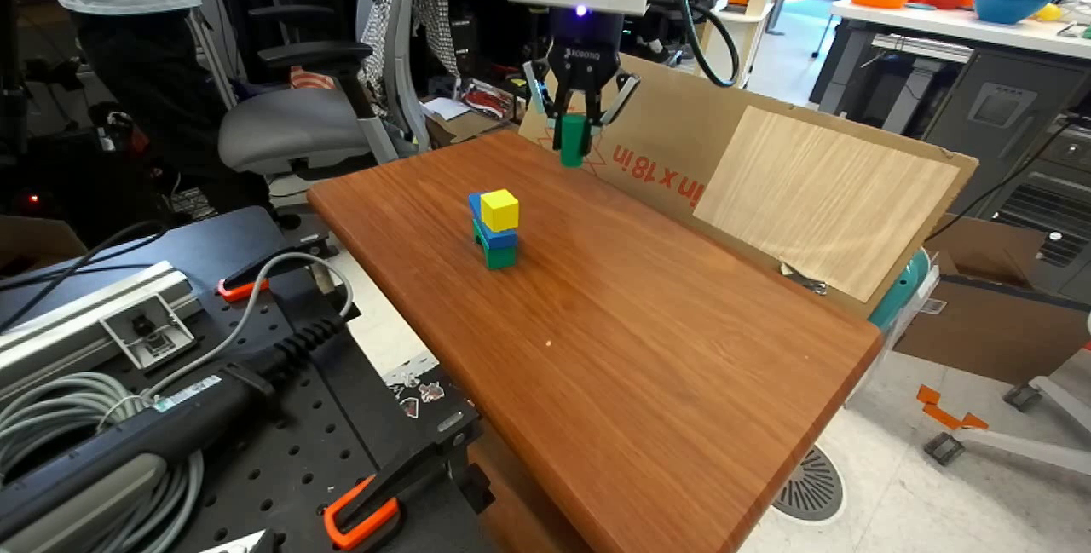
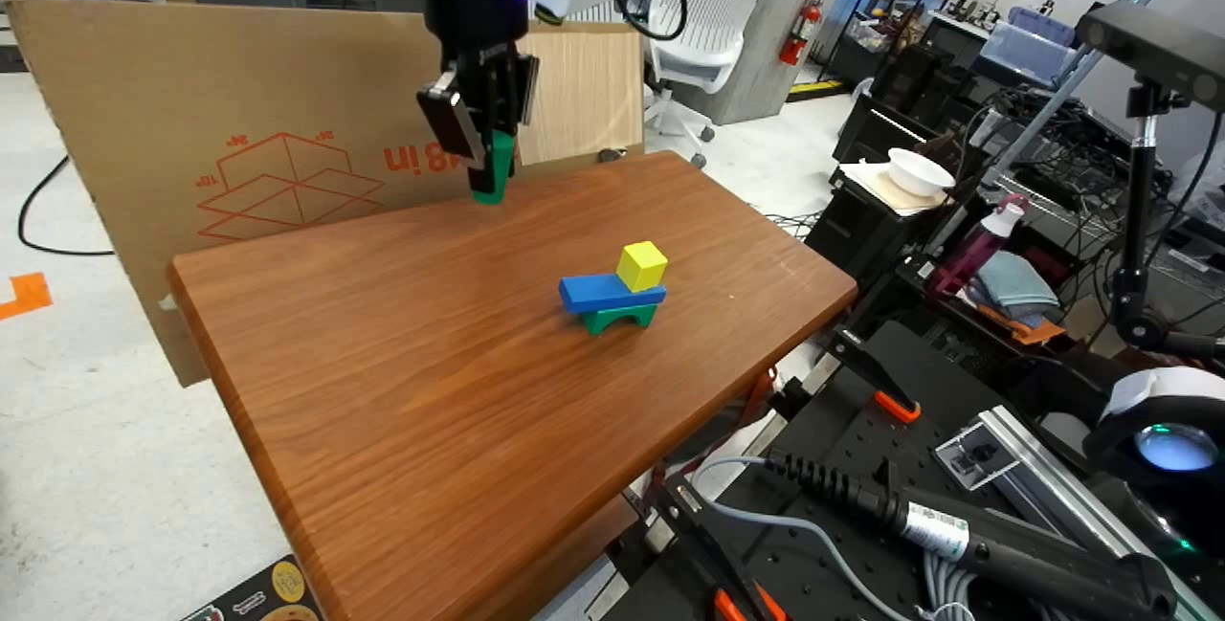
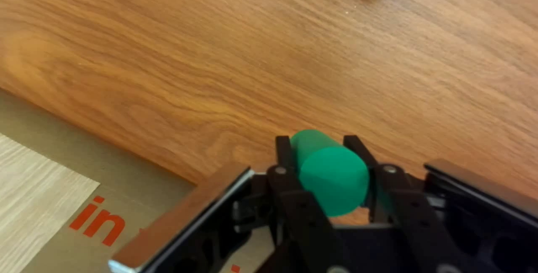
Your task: Move the green block to the right side of the desk
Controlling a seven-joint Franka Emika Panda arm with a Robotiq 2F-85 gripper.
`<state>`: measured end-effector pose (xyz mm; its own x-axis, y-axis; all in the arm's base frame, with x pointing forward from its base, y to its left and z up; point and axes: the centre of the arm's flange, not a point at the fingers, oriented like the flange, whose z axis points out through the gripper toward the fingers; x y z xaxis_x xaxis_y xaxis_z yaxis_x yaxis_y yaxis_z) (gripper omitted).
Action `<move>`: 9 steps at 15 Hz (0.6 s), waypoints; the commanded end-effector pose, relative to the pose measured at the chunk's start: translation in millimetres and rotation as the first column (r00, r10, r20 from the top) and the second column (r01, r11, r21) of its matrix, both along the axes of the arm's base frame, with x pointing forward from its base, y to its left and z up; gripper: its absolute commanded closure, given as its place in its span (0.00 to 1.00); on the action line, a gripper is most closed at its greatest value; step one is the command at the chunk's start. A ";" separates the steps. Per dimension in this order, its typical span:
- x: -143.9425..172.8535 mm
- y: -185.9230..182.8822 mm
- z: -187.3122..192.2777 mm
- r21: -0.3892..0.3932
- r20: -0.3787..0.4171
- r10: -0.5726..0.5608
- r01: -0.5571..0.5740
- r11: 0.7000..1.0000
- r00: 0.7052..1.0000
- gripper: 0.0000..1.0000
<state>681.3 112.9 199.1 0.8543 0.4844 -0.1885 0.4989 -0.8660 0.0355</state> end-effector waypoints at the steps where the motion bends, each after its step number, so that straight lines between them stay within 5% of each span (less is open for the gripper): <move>1: -38.7 -28.4 53.6 -0.002 0.007 -0.050 0.050 0.999 0.999 0.91; 9: -96.4 -87.4 99.9 -0.029 -0.062 -0.149 0.148 0.989 0.987 0.91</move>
